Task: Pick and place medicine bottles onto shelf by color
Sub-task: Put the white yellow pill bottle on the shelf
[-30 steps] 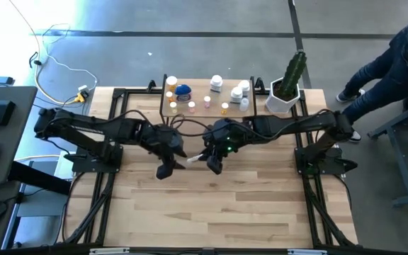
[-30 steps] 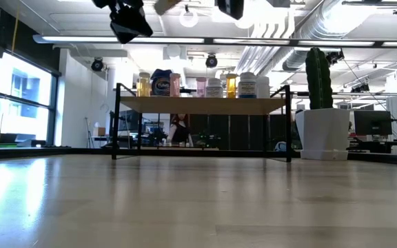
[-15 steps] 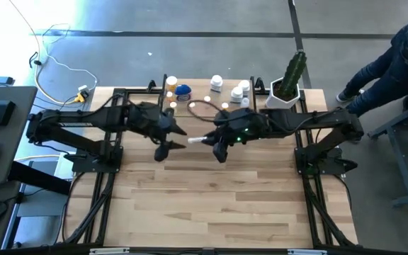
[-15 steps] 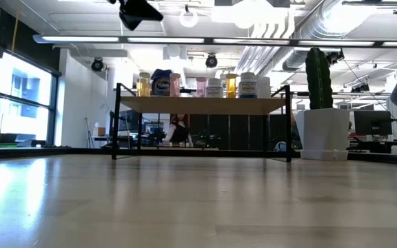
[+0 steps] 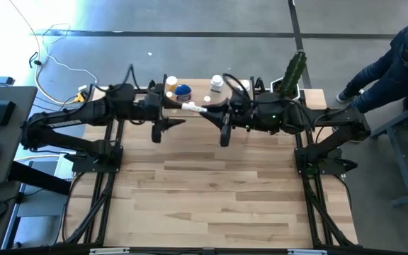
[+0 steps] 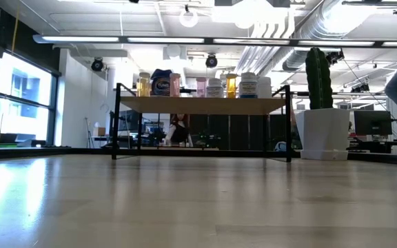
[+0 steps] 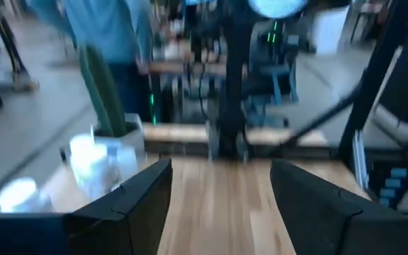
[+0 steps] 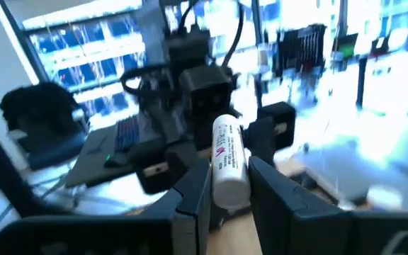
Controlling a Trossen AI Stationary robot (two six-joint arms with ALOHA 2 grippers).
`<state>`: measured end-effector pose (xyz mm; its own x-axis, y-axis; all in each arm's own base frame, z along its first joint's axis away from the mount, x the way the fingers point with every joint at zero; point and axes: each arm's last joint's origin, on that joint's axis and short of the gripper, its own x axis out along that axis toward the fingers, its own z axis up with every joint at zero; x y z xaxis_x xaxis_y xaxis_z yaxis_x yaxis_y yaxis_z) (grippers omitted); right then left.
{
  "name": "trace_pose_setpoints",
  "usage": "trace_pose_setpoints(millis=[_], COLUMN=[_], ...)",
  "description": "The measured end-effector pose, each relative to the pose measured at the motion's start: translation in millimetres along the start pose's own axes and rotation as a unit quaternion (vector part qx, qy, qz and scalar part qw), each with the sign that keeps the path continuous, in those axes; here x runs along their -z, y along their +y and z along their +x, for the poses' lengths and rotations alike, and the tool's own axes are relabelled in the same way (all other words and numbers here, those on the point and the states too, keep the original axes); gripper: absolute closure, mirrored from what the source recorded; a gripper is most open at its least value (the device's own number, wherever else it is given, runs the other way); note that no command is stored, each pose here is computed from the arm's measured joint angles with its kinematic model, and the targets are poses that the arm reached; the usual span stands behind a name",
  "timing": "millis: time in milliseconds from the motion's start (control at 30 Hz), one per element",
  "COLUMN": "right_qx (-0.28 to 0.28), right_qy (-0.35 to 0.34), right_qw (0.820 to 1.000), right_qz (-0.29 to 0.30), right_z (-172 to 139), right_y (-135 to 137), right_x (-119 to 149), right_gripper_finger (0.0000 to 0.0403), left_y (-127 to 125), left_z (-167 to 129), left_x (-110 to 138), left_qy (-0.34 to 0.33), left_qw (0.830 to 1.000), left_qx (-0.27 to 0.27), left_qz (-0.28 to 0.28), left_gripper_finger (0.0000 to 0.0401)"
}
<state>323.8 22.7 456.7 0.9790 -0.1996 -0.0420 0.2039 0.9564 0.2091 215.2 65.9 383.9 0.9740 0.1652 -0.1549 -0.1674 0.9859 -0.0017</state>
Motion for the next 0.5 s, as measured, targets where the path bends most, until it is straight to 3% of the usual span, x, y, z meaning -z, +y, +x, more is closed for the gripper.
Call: trace_pose_setpoints(millis=[267,500], right_qx=[0.004,-0.008], right_qy=[-0.104,-0.177], right_qw=[0.994,0.982], right_qz=[-0.045,-0.058], right_z=[-2.2,-6.4], right_y=[2.6,5.0], right_x=[-20.3,-34.6], right_gripper_finger=[0.0335,0.0335], left_y=[-0.3,-2.3], left_z=[-13.8,-24.0], left_x=[-28.3,-51.6], left_qy=[-0.137,-0.263], left_qw=[0.990,0.964], left_qx=[-0.003,0.032], left_qz=[0.012,-0.036], left_gripper_finger=[0.0172,0.0172])
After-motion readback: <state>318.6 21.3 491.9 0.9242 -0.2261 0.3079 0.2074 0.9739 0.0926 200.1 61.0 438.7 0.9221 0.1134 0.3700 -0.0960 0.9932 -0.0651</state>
